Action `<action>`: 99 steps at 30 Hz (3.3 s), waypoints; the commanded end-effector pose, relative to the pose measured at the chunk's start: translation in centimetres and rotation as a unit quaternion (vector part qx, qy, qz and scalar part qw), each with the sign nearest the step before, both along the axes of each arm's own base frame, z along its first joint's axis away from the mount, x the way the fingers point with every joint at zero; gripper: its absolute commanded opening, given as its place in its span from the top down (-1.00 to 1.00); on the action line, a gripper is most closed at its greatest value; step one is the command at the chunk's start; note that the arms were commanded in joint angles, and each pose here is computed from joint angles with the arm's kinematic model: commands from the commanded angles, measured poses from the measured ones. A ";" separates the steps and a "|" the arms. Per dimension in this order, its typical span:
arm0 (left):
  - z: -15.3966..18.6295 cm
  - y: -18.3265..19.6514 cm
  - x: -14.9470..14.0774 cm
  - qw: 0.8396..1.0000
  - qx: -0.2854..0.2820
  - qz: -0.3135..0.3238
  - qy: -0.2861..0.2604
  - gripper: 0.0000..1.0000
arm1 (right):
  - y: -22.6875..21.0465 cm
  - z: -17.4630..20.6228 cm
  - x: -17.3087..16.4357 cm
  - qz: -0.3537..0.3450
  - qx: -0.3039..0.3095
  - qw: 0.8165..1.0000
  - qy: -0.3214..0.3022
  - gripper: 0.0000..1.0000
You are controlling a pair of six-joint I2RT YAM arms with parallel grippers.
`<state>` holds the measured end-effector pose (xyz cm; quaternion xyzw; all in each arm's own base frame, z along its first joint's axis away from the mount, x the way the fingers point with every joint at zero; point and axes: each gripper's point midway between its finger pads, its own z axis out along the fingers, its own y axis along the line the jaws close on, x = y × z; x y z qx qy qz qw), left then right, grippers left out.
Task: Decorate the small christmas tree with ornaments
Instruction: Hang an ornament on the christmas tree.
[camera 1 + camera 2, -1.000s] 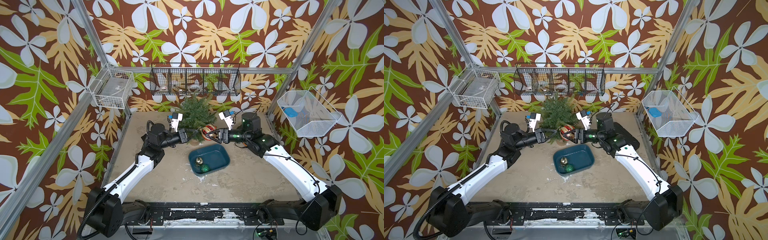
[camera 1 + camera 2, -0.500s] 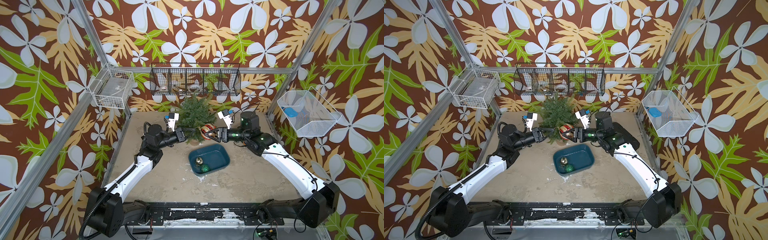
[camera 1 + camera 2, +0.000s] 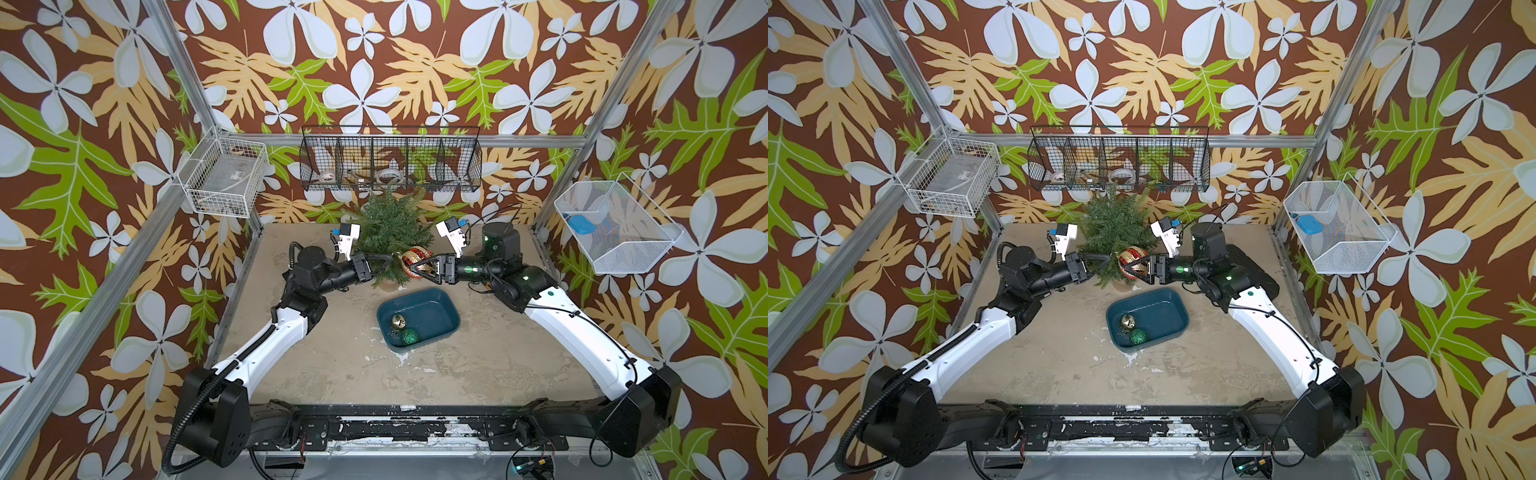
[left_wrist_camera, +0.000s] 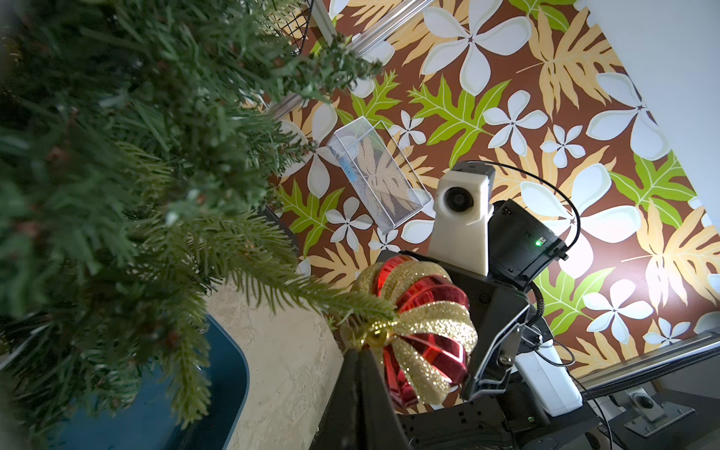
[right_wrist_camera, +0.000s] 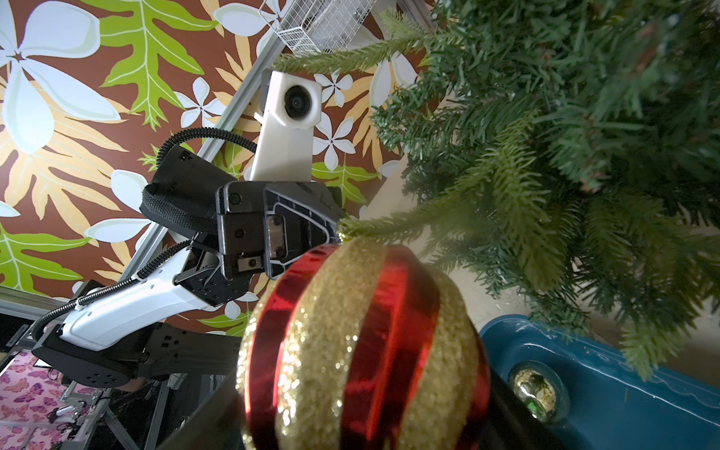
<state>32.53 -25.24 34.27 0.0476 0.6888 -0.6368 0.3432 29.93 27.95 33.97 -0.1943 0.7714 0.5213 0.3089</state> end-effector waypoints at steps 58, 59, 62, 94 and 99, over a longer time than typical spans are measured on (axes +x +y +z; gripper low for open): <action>0.5 -0.8 2.3 0.991 0.130 -0.020 0.017 1.00 | -0.2 0.3 0.1 -0.008 0.040 0.999 -0.022 -0.49; 0.6 -0.8 2.3 0.991 0.129 -0.019 0.016 1.00 | -0.2 0.1 0.2 -0.009 0.038 0.999 -0.021 -0.48; 0.6 -1.0 2.6 0.991 0.129 -0.020 0.017 1.00 | -0.3 -0.1 0.3 -0.012 0.038 0.999 -0.018 -0.49; -0.3 -1.0 1.7 0.991 0.127 -0.033 0.022 0.65 | -0.7 -2.8 0.6 -0.029 0.027 0.999 0.012 -0.52; 0.0 -0.7 1.1 0.992 0.123 -0.031 0.017 0.22 | -0.7 -2.6 0.5 -0.026 0.028 0.999 0.010 -0.52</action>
